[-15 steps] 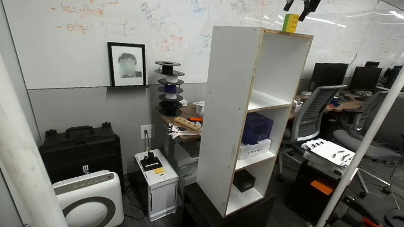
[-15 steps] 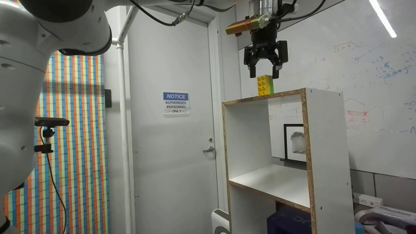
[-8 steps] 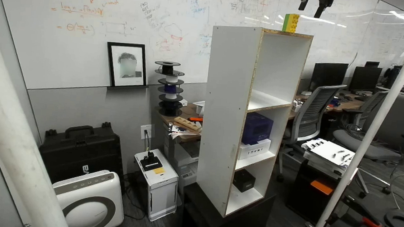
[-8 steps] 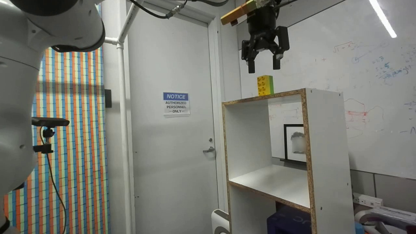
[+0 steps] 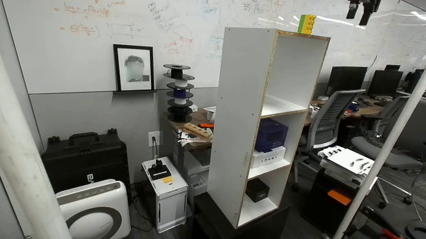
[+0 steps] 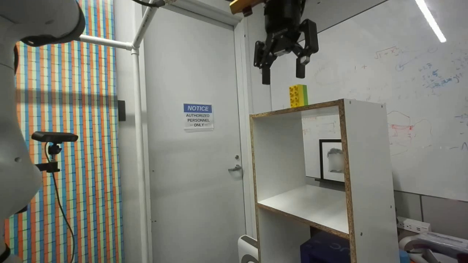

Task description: Put the Lego's on top of the shelf

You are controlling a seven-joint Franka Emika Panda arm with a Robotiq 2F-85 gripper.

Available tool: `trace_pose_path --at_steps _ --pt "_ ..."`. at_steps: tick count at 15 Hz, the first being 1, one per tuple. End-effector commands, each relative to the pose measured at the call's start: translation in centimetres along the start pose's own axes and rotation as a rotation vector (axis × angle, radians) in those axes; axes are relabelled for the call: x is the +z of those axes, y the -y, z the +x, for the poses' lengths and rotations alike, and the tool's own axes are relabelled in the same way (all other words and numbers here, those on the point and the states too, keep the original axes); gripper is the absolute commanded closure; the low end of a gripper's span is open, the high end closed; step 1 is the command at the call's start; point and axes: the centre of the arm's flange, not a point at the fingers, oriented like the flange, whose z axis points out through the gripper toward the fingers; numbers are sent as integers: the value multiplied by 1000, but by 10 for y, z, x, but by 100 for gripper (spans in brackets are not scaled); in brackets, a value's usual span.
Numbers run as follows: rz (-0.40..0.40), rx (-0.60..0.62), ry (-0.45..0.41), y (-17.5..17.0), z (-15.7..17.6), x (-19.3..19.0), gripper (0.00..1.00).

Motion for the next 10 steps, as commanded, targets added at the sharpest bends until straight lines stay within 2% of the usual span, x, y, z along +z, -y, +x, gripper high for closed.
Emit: trace_pose_path --at_steps 1,4,7,8,10 --pt "-44 -44 -45 0 -42 63 0" --pt "-77 -64 -50 -2 -47 105 0" --pt "-78 -69 -40 6 -53 134 0" --pt "-57 -51 -10 -11 -22 117 0" --pt "-49 -50 5 -11 -26 129 0"
